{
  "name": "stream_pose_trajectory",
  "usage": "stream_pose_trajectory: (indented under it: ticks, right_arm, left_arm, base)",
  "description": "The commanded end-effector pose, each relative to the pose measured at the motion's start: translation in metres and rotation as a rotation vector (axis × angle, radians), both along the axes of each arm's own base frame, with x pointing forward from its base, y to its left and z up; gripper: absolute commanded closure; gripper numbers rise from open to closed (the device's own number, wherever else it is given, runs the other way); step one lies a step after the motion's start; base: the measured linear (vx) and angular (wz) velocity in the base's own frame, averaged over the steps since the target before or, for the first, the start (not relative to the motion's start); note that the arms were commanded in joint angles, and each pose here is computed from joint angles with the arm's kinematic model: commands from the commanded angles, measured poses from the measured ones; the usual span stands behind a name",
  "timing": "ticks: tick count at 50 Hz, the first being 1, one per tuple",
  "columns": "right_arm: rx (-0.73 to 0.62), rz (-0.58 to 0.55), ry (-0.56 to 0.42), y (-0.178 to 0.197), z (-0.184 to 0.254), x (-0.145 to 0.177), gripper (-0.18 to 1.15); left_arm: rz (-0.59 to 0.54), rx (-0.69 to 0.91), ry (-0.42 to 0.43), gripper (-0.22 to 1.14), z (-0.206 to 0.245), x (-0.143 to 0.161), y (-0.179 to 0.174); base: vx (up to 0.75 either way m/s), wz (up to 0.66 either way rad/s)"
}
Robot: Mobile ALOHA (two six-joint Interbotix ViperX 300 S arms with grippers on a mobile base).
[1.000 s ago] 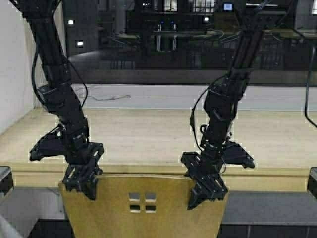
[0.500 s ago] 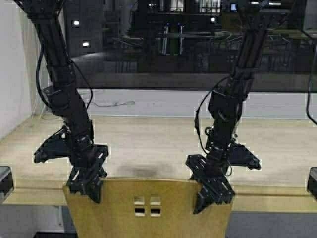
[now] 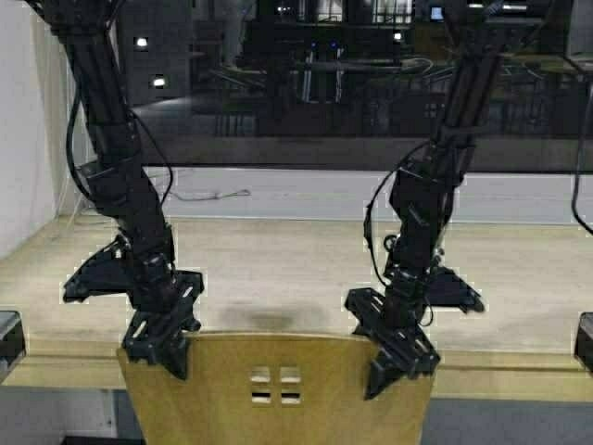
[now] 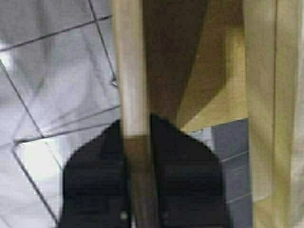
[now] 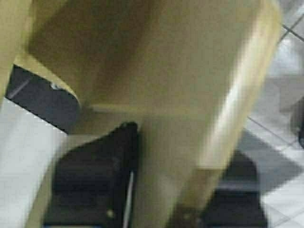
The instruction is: Push the chairs under the table
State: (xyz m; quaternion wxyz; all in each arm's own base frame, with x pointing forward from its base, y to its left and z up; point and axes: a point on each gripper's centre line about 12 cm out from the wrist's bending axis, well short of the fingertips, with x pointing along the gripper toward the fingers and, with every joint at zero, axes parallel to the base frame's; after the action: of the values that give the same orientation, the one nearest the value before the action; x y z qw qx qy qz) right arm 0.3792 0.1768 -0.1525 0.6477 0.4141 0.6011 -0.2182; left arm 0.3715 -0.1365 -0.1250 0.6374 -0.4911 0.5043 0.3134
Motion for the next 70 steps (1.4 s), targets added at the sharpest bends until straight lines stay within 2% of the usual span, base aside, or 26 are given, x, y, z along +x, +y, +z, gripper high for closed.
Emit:
stream_pose_trajectory:
  ticks: [1, 4, 7, 23, 35, 42, 47, 50, 56, 64, 70]
  right_arm:
    - [0.056, 0.067, -0.103, 0.013, 0.044, 0.038, 0.04]
    - [0.065, 0.046, -0.109, 0.014, 0.049, 0.040, 0.03]
    - [0.068, 0.019, -0.110, 0.012, 0.053, 0.038, 0.04]
    - [0.082, -0.038, -0.105, 0.002, 0.092, 0.020, 0.04]
    - [0.083, -0.039, -0.117, -0.012, 0.138, -0.013, 0.04]
    - [0.091, -0.040, -0.191, -0.018, 0.173, -0.019, 0.04]
    - [0.092, 0.019, -0.285, -0.018, 0.205, -0.010, 0.04]
    - [0.074, 0.086, -0.353, -0.017, 0.225, -0.006, 0.04]
    - [0.007, 0.259, -0.487, -0.016, 0.260, -0.004, 0.04]
    - [-0.172, 0.583, -0.636, -0.023, 0.291, -0.009, 0.04]
    - [-0.291, 0.750, -0.721, -0.033, 0.308, -0.025, 0.04]
  left_arm:
    - [-0.074, -0.028, -0.012, 0.17, 0.019, 0.005, -0.009]
    - [-0.081, -0.050, 0.001, 0.03, 0.023, 0.005, -0.012]
    - [-0.083, -0.057, -0.004, -0.02, 0.029, 0.006, -0.013]
    - [-0.062, -0.079, -0.072, -0.02, 0.081, 0.002, -0.009]
    - [-0.054, -0.086, -0.106, -0.01, 0.130, -0.033, 0.007]
    - [-0.042, -0.088, -0.174, -0.01, 0.163, -0.047, 0.018]
    - [-0.072, -0.082, -0.243, -0.01, 0.189, -0.049, 0.025]
    - [-0.137, -0.055, -0.292, -0.01, 0.204, -0.051, 0.030]
    - [-0.344, 0.033, -0.392, -0.01, 0.231, -0.057, 0.032]
    - [-0.661, 0.176, -0.503, -0.01, 0.262, -0.069, 0.033]
    - [-0.860, 0.301, -0.583, -0.01, 0.283, -0.081, 0.037]
  base:
    - [-0.01, -0.04]
    - [-0.01, -0.03]
    - [0.00, 0.00]
    - [-0.01, 0.00]
    - [-0.01, 0.00]
    - [0.00, 0.00]
    - [0.00, 0.00]
    - [-0.01, -0.01]
    - [-0.03, 0.00]
    - [-0.06, -0.02]
    - [-0.09, -0.03]
